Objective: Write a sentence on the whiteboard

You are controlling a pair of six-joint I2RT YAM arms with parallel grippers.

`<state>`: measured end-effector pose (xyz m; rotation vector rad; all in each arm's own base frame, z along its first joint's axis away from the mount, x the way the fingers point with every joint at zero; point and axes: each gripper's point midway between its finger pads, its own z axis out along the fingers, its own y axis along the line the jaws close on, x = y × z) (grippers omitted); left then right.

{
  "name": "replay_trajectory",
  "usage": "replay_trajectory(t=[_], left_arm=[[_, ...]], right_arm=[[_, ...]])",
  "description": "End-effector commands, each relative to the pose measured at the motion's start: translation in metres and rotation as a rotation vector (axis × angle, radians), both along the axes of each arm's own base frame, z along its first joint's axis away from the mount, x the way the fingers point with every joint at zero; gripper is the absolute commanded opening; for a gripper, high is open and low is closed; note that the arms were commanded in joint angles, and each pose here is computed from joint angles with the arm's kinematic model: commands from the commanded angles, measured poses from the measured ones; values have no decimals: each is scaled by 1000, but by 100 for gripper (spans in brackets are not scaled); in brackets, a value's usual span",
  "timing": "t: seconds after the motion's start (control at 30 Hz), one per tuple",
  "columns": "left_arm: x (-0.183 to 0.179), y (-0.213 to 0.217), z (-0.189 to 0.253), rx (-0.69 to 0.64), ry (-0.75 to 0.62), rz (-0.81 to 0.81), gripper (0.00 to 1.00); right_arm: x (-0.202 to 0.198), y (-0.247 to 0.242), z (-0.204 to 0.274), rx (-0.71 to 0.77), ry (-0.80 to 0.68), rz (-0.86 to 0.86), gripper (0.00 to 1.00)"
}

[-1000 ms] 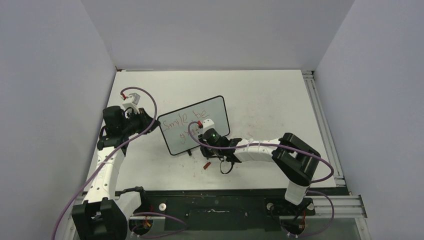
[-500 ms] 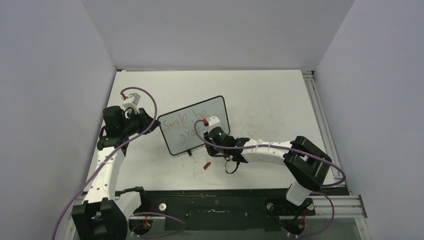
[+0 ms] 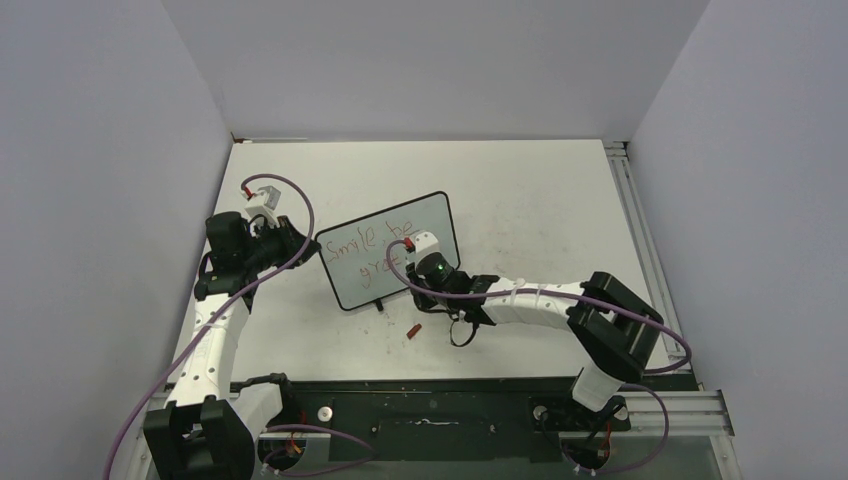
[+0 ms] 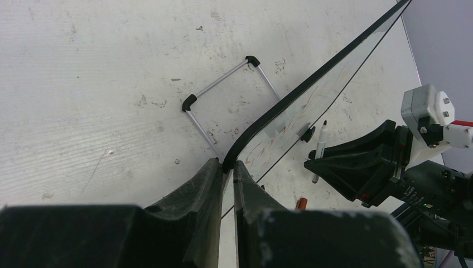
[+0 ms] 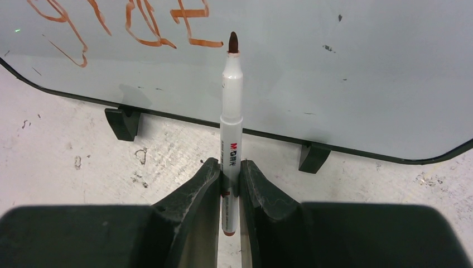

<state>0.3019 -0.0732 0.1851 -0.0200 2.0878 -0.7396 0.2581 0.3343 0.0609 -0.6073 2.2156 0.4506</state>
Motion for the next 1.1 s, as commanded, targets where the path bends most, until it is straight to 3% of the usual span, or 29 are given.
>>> replay_trajectory(t=[0.0,1.07], left_arm=[[-4,-8,4,-7,-1,-37,10],[-3,-8,4,-8,-2,-38,10]], right_arm=[[15,14,13,39,-36,5,5],[34,2,6,13,-21,-56,5]])
